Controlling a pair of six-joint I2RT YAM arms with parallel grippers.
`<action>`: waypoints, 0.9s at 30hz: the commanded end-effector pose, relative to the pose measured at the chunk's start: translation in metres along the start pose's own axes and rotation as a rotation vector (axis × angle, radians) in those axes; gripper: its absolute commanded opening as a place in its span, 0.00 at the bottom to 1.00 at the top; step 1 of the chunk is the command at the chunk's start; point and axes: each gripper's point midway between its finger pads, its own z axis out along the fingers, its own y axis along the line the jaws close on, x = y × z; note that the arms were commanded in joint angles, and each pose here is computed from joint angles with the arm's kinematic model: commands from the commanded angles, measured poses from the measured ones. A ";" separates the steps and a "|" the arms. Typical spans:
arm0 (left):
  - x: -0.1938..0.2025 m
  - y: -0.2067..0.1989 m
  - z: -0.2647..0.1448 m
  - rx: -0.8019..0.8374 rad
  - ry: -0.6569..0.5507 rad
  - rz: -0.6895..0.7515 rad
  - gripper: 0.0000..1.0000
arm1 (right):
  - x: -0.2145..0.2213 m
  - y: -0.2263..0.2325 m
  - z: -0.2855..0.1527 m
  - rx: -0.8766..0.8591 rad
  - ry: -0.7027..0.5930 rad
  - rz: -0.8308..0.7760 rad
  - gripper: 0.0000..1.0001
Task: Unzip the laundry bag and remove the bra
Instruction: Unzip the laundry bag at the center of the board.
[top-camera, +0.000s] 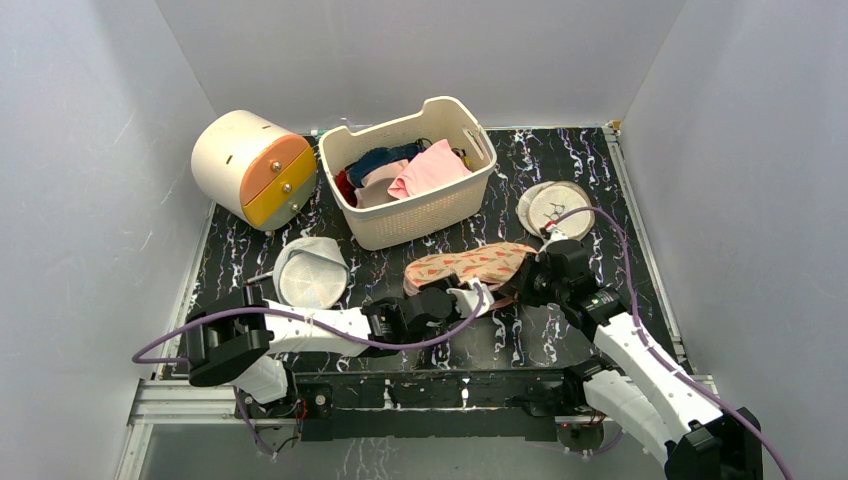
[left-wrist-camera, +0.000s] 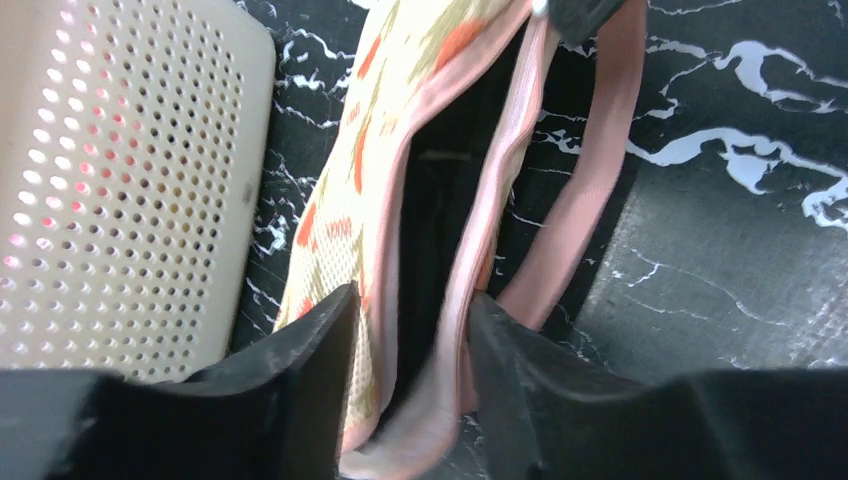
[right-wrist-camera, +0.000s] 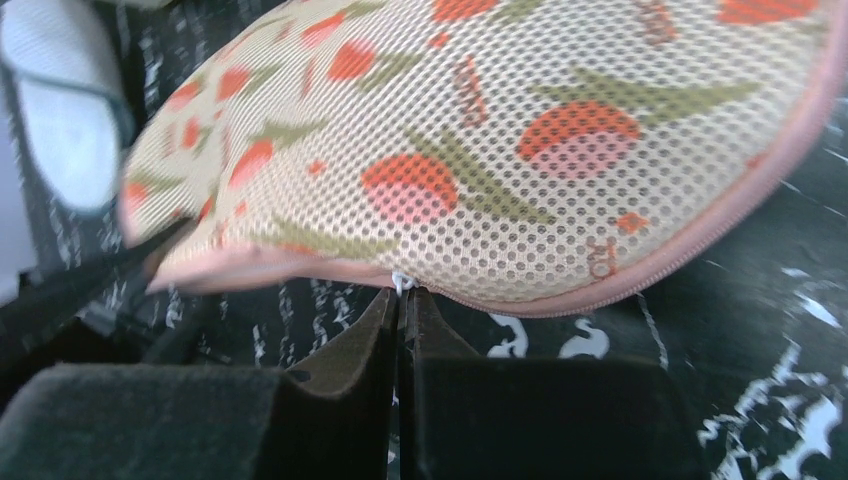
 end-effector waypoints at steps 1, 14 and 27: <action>-0.025 0.004 -0.014 0.051 -0.081 -0.042 0.55 | -0.005 0.053 -0.007 -0.298 0.024 -0.154 0.00; -0.042 -0.022 -0.008 0.188 -0.148 -0.017 0.90 | 0.018 0.085 -0.018 -0.532 0.184 -0.256 0.00; -0.035 -0.014 0.012 0.212 -0.129 -0.064 0.52 | 0.031 0.086 -0.023 -0.577 0.236 -0.279 0.00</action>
